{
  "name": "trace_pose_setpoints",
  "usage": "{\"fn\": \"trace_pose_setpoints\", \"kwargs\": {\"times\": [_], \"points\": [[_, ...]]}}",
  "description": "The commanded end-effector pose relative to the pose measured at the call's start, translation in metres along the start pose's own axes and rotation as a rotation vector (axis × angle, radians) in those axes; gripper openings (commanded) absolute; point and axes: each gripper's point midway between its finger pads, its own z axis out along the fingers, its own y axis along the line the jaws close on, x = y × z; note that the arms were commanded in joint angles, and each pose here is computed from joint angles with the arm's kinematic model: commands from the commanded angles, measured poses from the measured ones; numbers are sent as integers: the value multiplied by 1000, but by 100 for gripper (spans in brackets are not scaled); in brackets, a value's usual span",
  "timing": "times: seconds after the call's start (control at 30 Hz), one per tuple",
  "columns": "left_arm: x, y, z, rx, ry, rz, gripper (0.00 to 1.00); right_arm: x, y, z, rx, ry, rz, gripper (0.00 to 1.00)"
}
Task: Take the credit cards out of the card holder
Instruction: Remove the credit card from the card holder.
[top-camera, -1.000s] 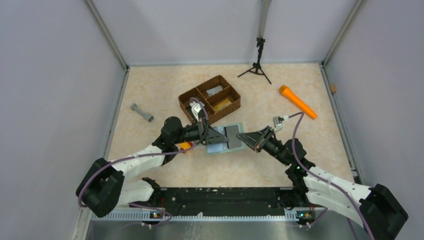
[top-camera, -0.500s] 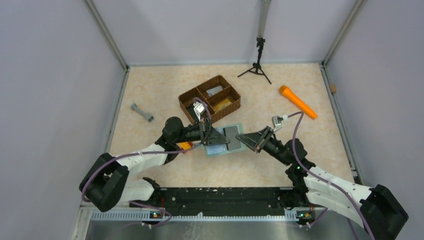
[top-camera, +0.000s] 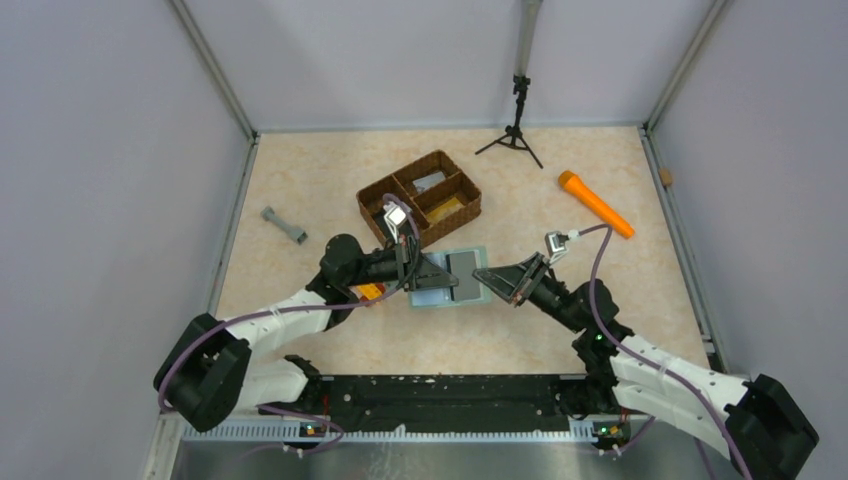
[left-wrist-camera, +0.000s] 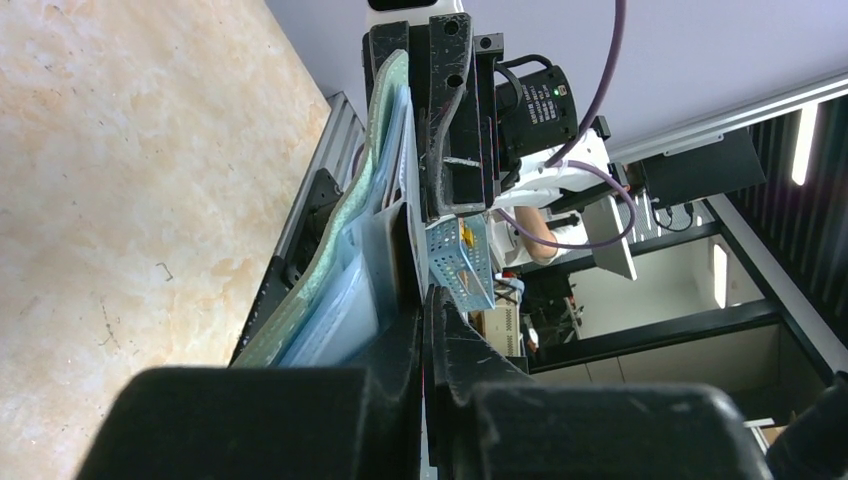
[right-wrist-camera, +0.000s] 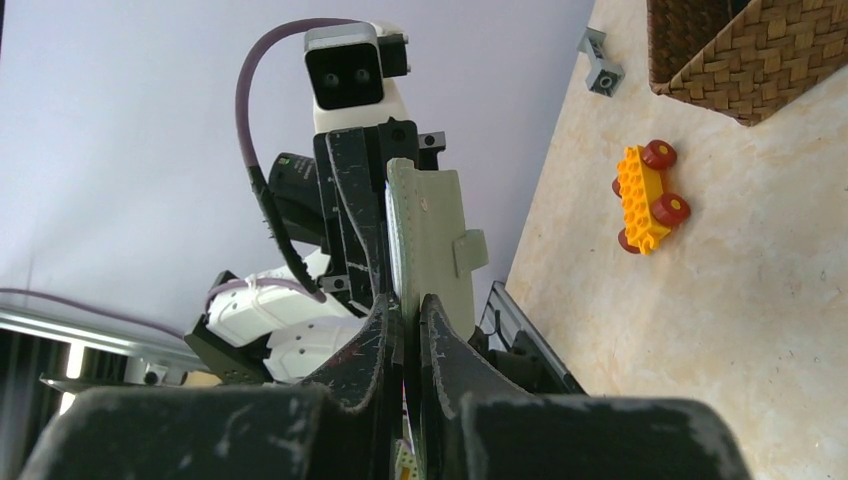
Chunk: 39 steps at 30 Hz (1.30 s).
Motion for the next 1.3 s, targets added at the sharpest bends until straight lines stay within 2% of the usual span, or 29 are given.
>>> {"fn": "trace_pose_setpoints", "kwargs": {"times": [0.0, 0.2, 0.47, 0.6, 0.8, 0.9, 1.0, 1.07, 1.27], "points": [[-5, -8, -6, 26, -23, 61, 0, -5, 26, -1, -102, -23, -2, 0], [-5, -4, -12, 18, -31, 53, 11, -7, 24, -3, -87, -32, -5, 0], [-5, -7, -13, 28, -32, 56, 8, -4, 26, -2, -95, -13, -2, 0], [-7, -12, -12, 55, -31, 53, 0, -2, 27, -2, -105, -6, 4, 0], [-6, -7, -12, 43, -30, 49, 0, 0, 23, 1, -87, 8, -3, 0], [-7, 0, -12, 9, -40, 46, 0, 0, 22, 0, -85, 10, -7, 4], [-7, 4, -13, -17, -35, 45, 0, 0, 21, 1, -80, 11, -11, 0], [-7, 3, -12, -15, -31, 48, 12, 1, 19, 2, -73, 18, -13, 0], [-7, 2, -11, -12, -21, 50, 21, 5, 20, 5, -77, 43, -8, 0]]}}
